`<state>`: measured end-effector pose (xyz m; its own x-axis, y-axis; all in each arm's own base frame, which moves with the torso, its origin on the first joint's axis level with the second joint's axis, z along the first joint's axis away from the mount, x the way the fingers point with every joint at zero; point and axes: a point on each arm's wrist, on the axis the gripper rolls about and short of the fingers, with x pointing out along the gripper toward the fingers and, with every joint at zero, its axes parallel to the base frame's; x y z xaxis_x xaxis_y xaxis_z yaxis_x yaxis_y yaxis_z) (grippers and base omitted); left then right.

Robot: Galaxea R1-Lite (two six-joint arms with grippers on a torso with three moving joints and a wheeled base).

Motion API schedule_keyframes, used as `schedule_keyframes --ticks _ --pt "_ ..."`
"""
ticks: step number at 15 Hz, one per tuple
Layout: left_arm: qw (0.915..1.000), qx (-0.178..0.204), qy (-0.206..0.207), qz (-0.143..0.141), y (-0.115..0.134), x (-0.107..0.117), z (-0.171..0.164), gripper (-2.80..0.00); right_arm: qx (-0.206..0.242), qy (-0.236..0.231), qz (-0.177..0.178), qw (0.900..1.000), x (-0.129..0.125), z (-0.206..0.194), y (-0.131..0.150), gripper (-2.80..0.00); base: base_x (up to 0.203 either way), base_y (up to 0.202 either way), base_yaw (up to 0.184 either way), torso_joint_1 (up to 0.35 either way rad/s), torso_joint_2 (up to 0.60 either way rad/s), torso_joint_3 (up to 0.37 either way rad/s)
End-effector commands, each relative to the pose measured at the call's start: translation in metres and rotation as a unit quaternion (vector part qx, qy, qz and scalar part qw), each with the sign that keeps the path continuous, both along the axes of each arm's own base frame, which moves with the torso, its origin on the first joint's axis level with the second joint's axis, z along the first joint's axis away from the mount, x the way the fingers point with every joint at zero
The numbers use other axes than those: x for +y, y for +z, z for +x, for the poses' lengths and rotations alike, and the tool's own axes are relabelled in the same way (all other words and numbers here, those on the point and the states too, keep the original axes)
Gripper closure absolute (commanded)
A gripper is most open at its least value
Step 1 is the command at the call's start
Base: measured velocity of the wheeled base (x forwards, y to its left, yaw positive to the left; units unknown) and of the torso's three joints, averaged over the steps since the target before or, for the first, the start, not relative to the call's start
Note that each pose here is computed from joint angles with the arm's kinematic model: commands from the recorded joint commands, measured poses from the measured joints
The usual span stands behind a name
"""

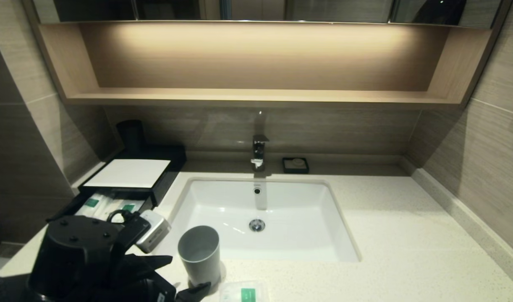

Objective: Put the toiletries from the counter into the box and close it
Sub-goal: Pick up the cup

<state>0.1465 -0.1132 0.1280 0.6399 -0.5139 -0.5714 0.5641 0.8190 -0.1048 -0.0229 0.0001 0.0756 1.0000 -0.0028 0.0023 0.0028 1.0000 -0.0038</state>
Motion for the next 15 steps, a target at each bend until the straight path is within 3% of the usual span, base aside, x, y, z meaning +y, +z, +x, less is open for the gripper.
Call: schedule_keyframes --ticks 1,15 --pt "1.0000 -0.001 0.000 -0.002 -0.001 -0.002 0.002 -2.80 0.001 0.001 0.000 1.000 0.000 0.000 0.000 0.00 0.000 0.000 0.000 0.000 0.00 0.000" --pt "0.9999 -0.007 0.008 0.001 -0.007 -0.010 0.014 -2.80 0.001 0.000 0.000 1.000 0.000 0.000 0.000 0.00 0.000 0.000 0.000 0.000 0.00 0.000"
